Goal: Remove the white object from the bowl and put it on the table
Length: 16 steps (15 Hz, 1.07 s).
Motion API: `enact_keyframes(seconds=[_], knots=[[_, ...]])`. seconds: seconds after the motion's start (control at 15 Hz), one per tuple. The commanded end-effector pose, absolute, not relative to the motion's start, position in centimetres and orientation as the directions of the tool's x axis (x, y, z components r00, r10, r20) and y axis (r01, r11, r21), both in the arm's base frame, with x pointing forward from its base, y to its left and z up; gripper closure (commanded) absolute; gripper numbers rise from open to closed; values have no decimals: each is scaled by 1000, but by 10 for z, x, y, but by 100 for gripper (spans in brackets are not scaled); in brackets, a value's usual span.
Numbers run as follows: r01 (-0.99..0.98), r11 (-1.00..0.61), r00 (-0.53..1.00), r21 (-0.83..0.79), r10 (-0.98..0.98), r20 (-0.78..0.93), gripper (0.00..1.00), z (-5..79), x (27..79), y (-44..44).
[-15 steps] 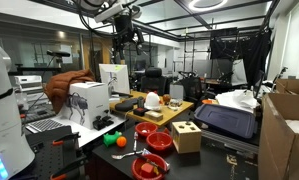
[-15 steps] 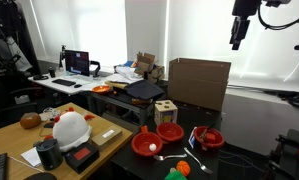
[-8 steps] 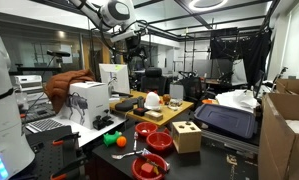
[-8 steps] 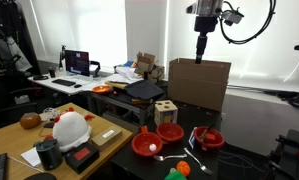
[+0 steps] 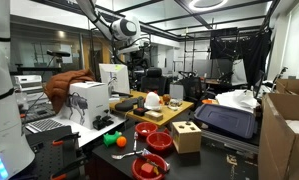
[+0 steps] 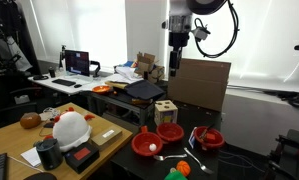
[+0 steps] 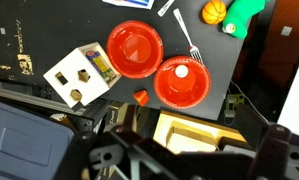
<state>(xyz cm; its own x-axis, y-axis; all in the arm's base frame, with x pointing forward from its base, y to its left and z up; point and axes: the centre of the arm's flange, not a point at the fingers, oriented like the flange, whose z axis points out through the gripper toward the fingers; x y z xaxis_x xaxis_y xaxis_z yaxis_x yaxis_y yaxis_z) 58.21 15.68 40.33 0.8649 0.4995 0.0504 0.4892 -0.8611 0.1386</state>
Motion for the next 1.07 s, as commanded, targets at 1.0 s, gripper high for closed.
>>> enact_keyframes(seconds=[1.0], knots=[[446, -882, 895, 150, 444, -50, 0, 214, 696, 237]])
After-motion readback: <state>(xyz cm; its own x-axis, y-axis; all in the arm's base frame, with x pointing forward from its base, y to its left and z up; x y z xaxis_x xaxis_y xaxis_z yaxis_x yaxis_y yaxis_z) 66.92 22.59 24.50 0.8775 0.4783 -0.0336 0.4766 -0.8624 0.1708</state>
